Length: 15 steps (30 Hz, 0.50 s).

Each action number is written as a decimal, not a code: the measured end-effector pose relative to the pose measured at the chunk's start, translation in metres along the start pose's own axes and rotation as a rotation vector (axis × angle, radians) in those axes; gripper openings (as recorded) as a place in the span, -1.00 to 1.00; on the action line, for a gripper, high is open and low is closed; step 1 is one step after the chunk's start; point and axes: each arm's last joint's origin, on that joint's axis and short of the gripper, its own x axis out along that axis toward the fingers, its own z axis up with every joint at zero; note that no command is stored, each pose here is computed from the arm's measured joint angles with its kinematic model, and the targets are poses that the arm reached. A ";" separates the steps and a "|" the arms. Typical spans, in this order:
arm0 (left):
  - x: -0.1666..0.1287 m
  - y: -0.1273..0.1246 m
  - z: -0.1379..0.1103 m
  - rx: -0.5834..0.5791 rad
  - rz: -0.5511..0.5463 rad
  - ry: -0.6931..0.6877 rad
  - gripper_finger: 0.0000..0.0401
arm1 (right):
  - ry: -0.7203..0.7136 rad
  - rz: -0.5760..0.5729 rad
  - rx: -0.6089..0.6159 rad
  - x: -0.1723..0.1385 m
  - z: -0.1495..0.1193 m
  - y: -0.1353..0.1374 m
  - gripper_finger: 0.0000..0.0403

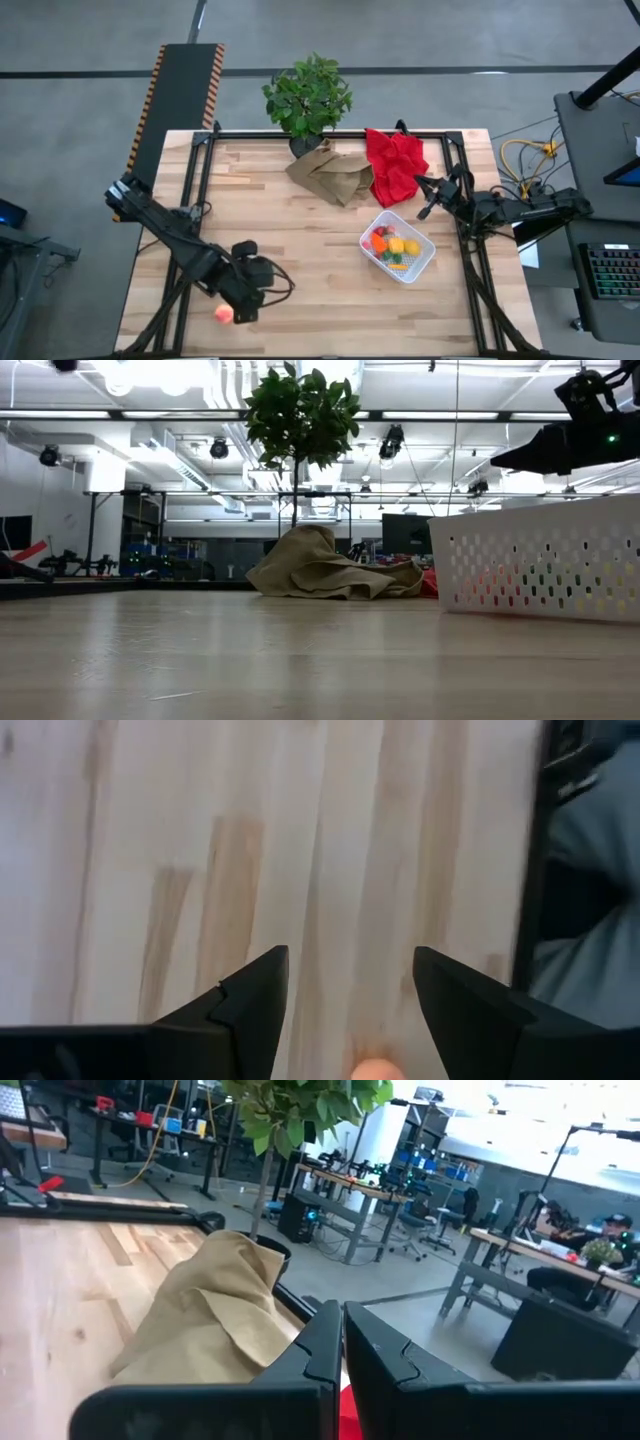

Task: Pick and placing Produce into tupperware
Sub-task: Put the large pink peach into the white bin

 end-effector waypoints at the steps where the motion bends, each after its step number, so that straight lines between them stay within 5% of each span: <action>1: 0.004 -0.001 -0.001 0.004 0.011 0.018 0.00 | -0.002 -0.001 -0.002 0.000 0.000 0.000 -0.96; 15: 0.047 0.005 0.016 0.116 0.103 0.123 0.02 | -0.021 -0.007 -0.020 0.000 0.003 -0.001 -0.96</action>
